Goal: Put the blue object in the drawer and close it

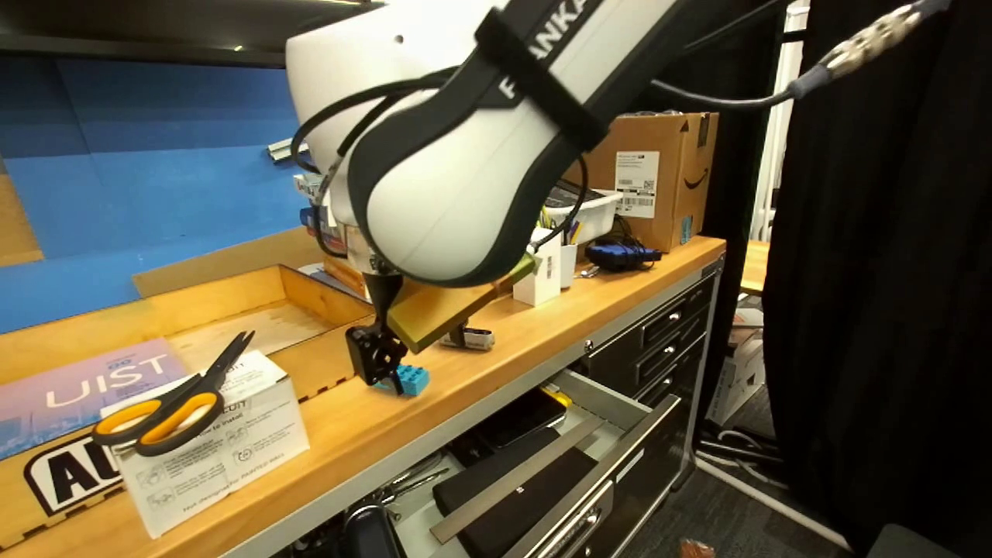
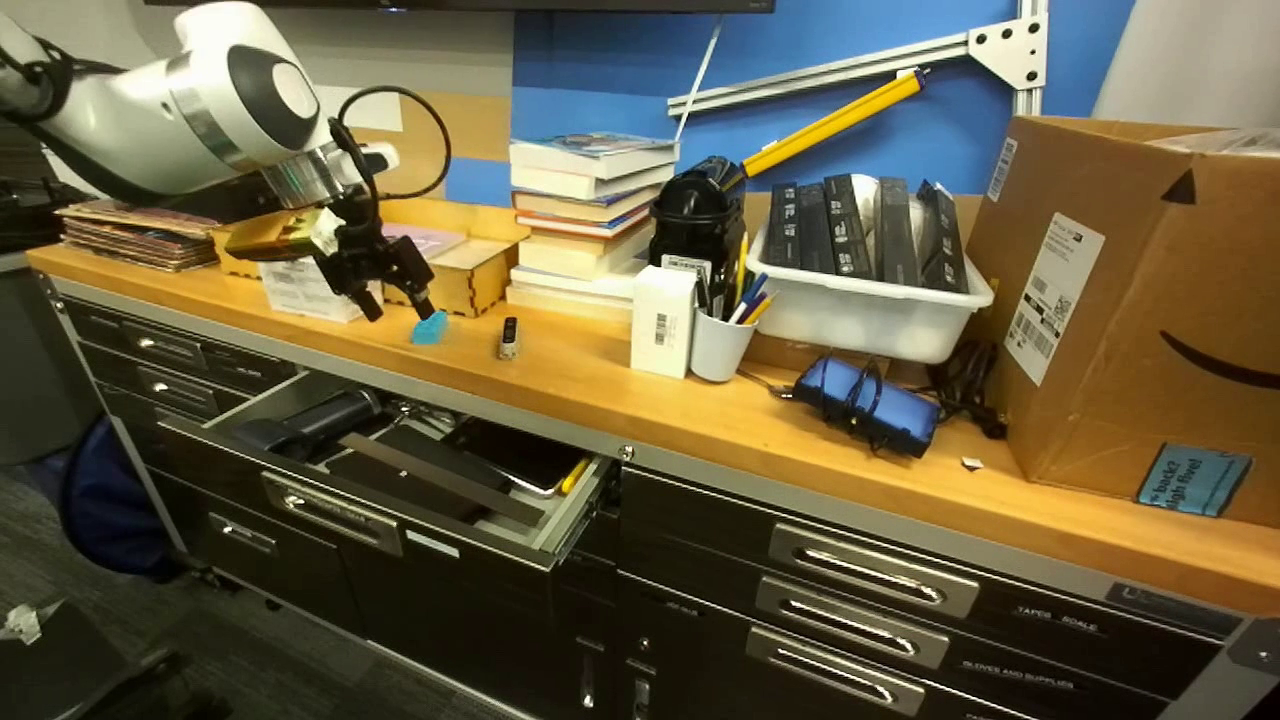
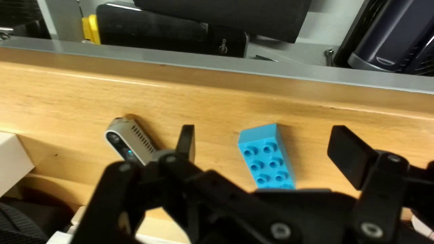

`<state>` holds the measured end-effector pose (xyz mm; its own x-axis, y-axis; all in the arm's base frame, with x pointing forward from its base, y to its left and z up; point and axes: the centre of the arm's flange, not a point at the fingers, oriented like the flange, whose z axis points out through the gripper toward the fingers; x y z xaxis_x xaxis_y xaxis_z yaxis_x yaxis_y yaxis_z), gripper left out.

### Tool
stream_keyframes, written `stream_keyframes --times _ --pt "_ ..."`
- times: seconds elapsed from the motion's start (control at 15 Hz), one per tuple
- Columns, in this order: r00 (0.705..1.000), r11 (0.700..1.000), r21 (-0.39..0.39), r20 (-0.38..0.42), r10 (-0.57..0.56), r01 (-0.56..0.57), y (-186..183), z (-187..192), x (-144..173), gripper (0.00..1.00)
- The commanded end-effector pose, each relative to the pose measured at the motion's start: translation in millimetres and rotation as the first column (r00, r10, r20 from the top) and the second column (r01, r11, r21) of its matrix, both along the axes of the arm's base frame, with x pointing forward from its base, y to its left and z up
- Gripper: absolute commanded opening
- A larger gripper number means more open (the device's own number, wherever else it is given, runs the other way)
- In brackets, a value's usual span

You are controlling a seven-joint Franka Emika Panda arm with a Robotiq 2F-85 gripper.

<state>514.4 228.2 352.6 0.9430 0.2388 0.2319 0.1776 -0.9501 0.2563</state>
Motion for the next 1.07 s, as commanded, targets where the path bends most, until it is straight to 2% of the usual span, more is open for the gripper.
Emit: stream_keyframes --times 0.0,0.07,0.13,0.2,0.47,0.73,0.8,1.0 --pt "1.0 1.0 0.024 -0.014 0.011 -0.011 23.5 -16.3 37.6 1.0" --pt "1.0 1.0 0.023 -0.014 0.009 -0.008 27.2 -20.5 43.0 1.0" --pt "1.0 1.0 0.023 -0.015 0.009 -0.009 29.2 -23.9 46.9 0.75" --pt "1.0 1.0 0.019 -0.009 0.012 -0.012 29.7 -25.3 50.7 0.74" --pt "1.0 1.0 -0.005 0.011 0.005 -0.005 23.7 -26.6 62.6 0.42" --pt "0.999 1.0 0.005 -0.03 -0.023 0.023 11.0 -30.0 56.4 0.13" --pt "0.999 1.0 0.014 -0.048 -0.022 0.023 7.8 -28.6 51.5 0.13" --pt "0.991 0.999 0.041 -0.136 0.004 0.002 -18.5 -12.9 8.2 0.13"
